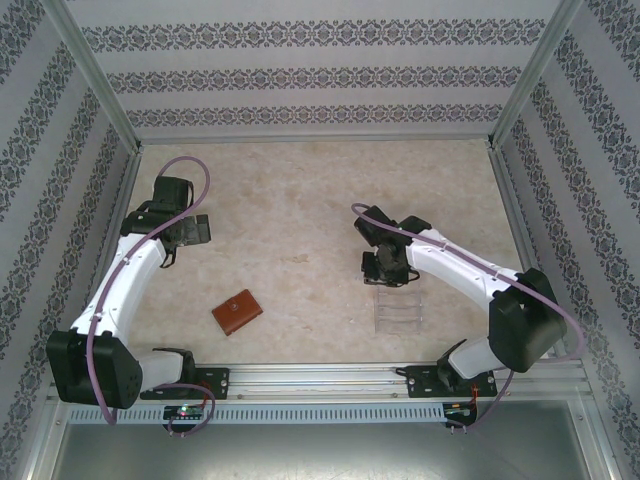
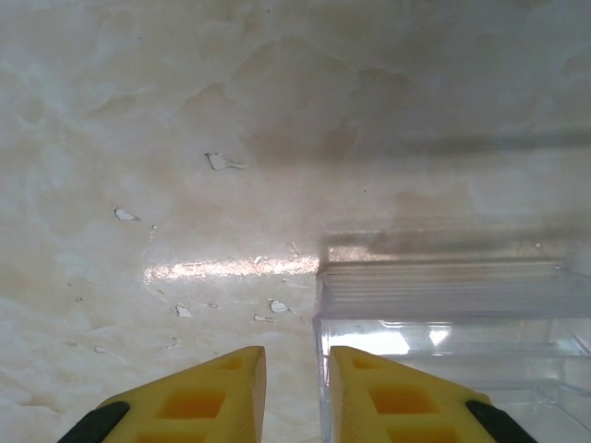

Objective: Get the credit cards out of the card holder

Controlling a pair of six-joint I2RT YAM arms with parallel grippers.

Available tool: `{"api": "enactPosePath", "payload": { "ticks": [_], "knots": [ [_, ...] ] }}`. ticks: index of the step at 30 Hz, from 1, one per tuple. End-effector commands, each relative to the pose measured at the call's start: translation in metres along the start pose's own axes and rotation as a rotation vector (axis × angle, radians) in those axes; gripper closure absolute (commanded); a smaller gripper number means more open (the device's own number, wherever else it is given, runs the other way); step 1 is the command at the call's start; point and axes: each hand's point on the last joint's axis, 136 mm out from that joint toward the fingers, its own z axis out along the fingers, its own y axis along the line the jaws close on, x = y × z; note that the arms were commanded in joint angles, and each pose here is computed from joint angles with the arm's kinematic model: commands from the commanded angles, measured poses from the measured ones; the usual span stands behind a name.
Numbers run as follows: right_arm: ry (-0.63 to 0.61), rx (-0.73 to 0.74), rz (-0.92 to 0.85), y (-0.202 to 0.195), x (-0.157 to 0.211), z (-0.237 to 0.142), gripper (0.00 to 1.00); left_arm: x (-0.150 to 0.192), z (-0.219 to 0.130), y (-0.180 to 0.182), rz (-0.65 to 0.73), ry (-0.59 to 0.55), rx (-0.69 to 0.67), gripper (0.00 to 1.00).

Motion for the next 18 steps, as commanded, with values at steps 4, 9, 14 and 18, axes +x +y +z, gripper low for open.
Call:
{"api": "enactPosePath", "payload": {
  "ticks": [4,9,14,18],
  "knots": [
    [0.046,0.023,0.02,-0.004,0.0123,0.0101,0.75,0.0044,-0.0091,0.0122,0.013,-0.021,-0.053,0.0],
    [0.041,0.03,0.018,-0.0058,0.0125,0.0075,0.75,0.0037,-0.0099,0.0131,0.013,-0.027,-0.058,0.0],
    [0.05,0.036,0.019,-0.0069,0.0149,0.0096,0.77,0.0036,-0.0094,0.0132,0.016,-0.023,-0.06,0.0],
    [0.062,0.045,0.022,-0.0091,0.0172,0.0151,0.78,0.0018,-0.0122,0.0165,0.01,-0.037,-0.073,0.0]
  ]
}}
